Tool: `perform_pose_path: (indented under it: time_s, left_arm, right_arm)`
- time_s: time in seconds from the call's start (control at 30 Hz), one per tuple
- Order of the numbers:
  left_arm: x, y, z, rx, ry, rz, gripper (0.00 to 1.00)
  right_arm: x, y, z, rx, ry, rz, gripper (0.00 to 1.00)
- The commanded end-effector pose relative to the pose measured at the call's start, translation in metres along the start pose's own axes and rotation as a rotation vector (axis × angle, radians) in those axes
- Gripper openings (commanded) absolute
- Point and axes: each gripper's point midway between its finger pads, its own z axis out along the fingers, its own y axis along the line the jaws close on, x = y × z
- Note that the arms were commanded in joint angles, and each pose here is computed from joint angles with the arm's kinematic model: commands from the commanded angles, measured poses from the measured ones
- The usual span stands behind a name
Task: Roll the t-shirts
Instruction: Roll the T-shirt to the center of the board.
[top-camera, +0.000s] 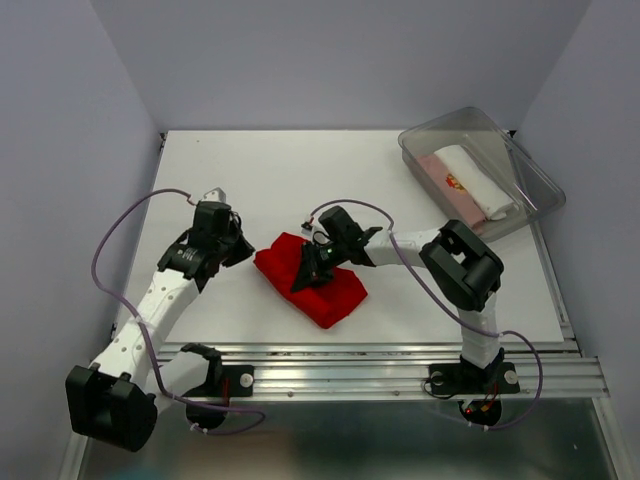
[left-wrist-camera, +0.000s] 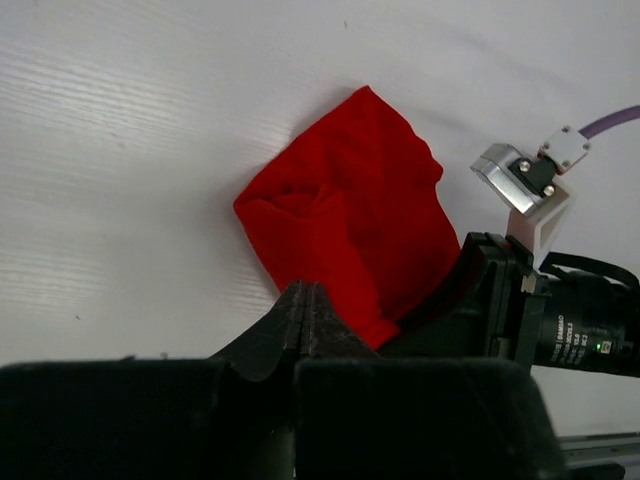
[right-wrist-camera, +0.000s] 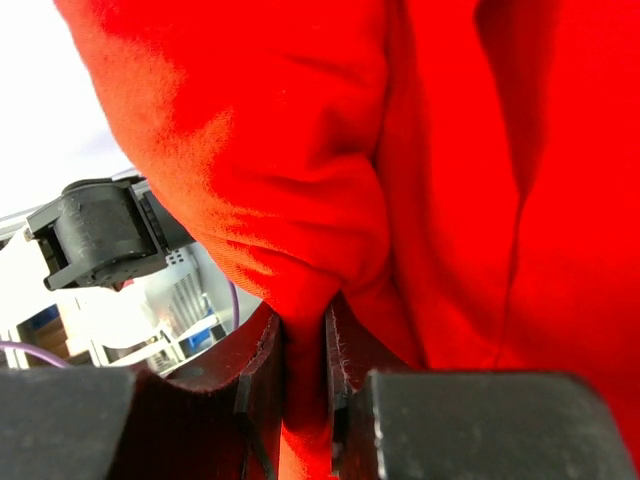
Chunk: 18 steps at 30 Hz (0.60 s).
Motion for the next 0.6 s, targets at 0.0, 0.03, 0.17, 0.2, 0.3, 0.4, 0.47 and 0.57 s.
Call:
perform_pose_path:
  time_s: [0.0,0.03,0.17,0.2,0.3,0.4,0.47,0.57]
  left_arm:
    - [0.012,-0.02,0.003,0.031,0.011,0.024,0.0]
    - [0.017,-0.023,0.005,0.033,0.027,0.026,0.0]
    - [0.032,-0.028,0.011,0.026,0.065,0.024,0.0]
    - [0.035,-0.028,0.013,0.026,0.072,0.025,0.0]
    - [0.042,-0.029,0.022,0.029,0.099,0.045,0.0]
    - [0.047,-0.027,0.038,0.009,0.131,0.081,0.0]
    - [0.048,-0.028,0.048,-0.005,0.148,0.096,0.0]
    - [0.052,-0.029,0.058,-0.013,0.174,0.107,0.0]
  right_arm:
    - [0.001,0.005,-0.001,-0.062,0.024,-0.008,0.07]
    - [0.002,0.002,0.0,-0.061,0.031,-0.008,0.07]
    - [0.001,-0.004,0.0,-0.058,0.036,0.003,0.07]
    - [0.002,-0.005,0.0,-0.058,0.039,0.004,0.07]
    - [0.005,-0.007,0.001,-0.06,0.05,0.003,0.07]
    - [0.008,-0.01,0.001,-0.059,0.058,0.005,0.08]
    - [0.006,-0.012,-0.001,-0.06,0.053,0.011,0.08]
    - [0.009,-0.01,-0.003,-0.069,0.061,0.014,0.08]
